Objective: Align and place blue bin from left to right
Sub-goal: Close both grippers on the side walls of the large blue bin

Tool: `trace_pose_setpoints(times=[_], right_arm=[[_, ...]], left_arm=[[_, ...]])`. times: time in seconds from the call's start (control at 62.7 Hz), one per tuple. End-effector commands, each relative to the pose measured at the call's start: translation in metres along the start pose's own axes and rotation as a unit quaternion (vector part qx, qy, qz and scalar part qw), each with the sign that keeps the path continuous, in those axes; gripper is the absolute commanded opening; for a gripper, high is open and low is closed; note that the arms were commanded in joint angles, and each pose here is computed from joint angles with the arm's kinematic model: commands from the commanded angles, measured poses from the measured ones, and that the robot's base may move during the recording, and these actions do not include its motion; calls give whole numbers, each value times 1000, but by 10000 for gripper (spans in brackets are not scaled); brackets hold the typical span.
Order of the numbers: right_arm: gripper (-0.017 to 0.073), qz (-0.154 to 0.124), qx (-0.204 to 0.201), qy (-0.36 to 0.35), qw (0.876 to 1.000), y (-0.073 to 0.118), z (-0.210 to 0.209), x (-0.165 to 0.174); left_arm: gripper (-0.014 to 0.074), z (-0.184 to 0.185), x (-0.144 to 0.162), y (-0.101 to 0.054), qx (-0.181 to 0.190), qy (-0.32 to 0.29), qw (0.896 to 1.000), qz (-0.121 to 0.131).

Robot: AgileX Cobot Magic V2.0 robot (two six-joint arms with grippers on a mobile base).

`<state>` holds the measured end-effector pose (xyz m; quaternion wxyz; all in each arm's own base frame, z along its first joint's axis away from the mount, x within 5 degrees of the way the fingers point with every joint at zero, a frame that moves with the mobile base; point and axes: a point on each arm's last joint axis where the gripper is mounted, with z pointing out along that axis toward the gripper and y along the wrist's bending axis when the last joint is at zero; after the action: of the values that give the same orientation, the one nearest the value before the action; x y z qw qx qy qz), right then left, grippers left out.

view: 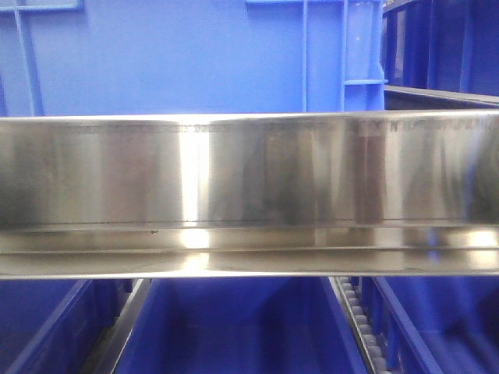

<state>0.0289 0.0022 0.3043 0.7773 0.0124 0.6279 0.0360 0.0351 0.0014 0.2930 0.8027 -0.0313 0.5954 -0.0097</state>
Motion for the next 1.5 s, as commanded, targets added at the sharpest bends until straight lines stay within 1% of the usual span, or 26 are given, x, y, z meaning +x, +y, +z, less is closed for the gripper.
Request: trace_pose_setpoints(times=[0.0, 0.016, 0.08, 0.144, 0.207, 0.239, 0.319, 0.383, 0.431, 0.51, 0.59, 0.686, 0.781, 0.797, 0.877, 0.941, 0.973, 0.989, 1.052, 1.1, 1.18, 1.244, 1.276, 1.324, 1.371, 1.483], right_arm=[[-62, 0, -6, 4, 1000, 4, -4, -39], [-57, 2, -8, 10, 1000, 5, -3, -44], [-12, 12, -16, 24, 1000, 8, 2, -63], [83, 24, -24, 27, 999, 11, 9, -84], [229, 30, -26, 35, 999, 12, 23, -97], [294, 30, -25, 37, 999, 12, 29, -102], [481, 31, -24, 50, 998, 12, 47, -112], [578, 32, -22, 67, 997, 12, 63, -114], [569, 32, -22, 75, 996, 12, 72, -116], [569, 39, -33, 86, 995, 14, 86, -121], [569, 47, -53, 99, 993, 19, 97, -125], [569, 66, -91, 121, 986, 28, 110, -131], [569, 68, -140, 156, 975, 43, 126, -136], [569, 68, -147, 159, 974, 45, 128, -138], [569, 64, -185, 191, 962, 61, 145, -142], [569, 60, -215, 214, 951, 75, 159, -147], [569, 59, -229, 217, 947, 81, 164, -153], [569, 58, -234, 221, 945, 84, 168, -154], [569, 51, -251, 242, 936, 98, 186, -157], [566, 37, -259, 265, 928, 108, 200, -158], [546, 8, -244, 310, 919, 114, 221, -157], [526, -5, -207, 342, 917, 114, 238, -158], [517, -11, -189, 358, 914, 115, 246, -157], [507, -28, -162, 387, 908, 117, 260, -151], [507, -39, -148, 410, 899, 119, 271, -146], [507, -37, -148, 402, 903, 132, 301, -141]], left_arm=[[50, 0, -32, -1, -3, 21, 999, 26], [74, 0, -41, -2, -4, 21, 999, 29], [149, 5, -59, -2, -8, 54, 998, 32], [246, 15, -79, -3, -12, 87, 996, 31], [343, 26, -100, -4, -14, 104, 994, 31], [375, 33, -106, -5, -15, 113, 993, 31], [433, 55, -119, -6, -15, 132, 991, 28], [464, 68, -130, -8, -9, 146, 989, 15], [477, 79, -136, -11, 5, 162, 987, 3], [482, 101, -142, -18, 35, 194, 980, 1], [482, 118, -149, -25, 62, 215, 975, 5], [482, 143, -151, -40, 100, 252, 963, 5], [482, 165, -150, -54, 126, 298, 946, 11], [482, 171, -148, -57, 129, 308, 943, 12], [482, 191, -148, -66, 132, 336, 933, 9], [475, 207, -146, -70, 122, 359, 925, -4], [475, 216, -142, -73, 116, 373, 920, -5], [475, 219, -144, -73, 112, 374, 921, -7], [475, 235, -141, -76, 102, 388, 916, 0], [475, 247, -137, -79, 95, 401, 911, 2], [475, 262, -130, -82, 84, 422, 903, 8], [475, 274, -123, -85, 78, 439, 895, 14], [475, 278, -122, -86, 73, 442, 894, 14], [475, 286, -119, -86, 57, 449, 892, 10], [475, 293, -115, -87, 46, 457, 888, 7], [475, 307, -104, -89, 32, 482, 876, 16]])
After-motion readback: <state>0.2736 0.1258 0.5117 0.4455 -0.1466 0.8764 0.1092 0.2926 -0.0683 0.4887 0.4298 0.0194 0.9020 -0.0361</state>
